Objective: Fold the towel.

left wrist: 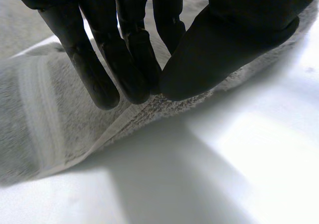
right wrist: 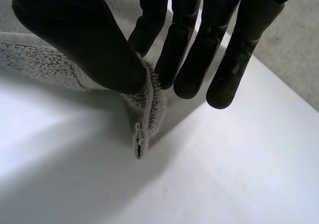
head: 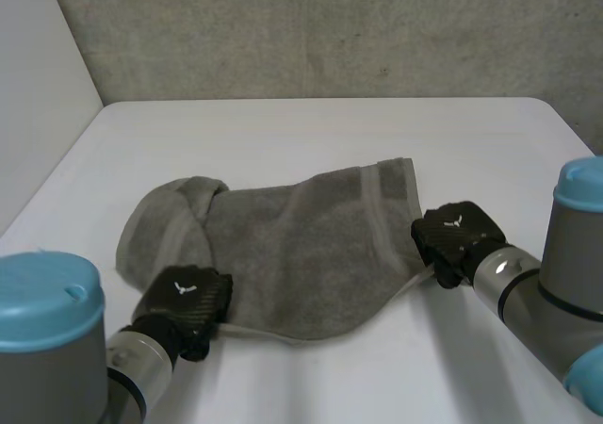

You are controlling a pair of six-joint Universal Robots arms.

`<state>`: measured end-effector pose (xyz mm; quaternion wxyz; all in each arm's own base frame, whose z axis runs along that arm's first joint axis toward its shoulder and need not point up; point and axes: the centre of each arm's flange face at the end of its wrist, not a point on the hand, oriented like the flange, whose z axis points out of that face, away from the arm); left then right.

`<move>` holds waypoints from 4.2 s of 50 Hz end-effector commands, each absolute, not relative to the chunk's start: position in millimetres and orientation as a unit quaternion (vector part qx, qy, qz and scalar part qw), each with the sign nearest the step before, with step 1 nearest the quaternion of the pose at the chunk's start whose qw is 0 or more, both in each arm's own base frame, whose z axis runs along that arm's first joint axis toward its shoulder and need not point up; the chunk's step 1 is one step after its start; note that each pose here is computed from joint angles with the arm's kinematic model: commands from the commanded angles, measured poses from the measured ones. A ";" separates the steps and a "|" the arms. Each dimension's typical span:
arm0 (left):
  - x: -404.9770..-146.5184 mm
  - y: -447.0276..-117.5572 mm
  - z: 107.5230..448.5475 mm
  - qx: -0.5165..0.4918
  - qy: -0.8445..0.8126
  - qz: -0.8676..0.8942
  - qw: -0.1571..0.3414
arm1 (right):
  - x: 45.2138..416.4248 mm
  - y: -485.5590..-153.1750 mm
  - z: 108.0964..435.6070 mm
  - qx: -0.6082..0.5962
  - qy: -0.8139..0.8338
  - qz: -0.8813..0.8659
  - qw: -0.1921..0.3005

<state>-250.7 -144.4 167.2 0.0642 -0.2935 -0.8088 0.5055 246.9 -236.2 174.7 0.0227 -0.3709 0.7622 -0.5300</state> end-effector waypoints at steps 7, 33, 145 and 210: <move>-261.7 -161.3 179.7 -0.276 -0.779 0.557 0.080 | 227.5 -243.7 153.2 -0.331 0.764 -0.554 0.009; -190.2 -211.8 164.1 -0.215 -0.814 0.538 0.031 | 205.5 -270.3 151.8 -0.282 0.767 -0.576 -0.017; -167.6 -281.8 109.9 -0.322 -0.778 0.538 0.039 | 209.1 -268.0 128.2 -0.298 0.783 -0.545 -0.012; -174.0 -281.9 110.4 -0.325 -0.770 0.548 0.044 | 209.6 -268.4 125.3 -0.300 0.785 -0.541 -0.012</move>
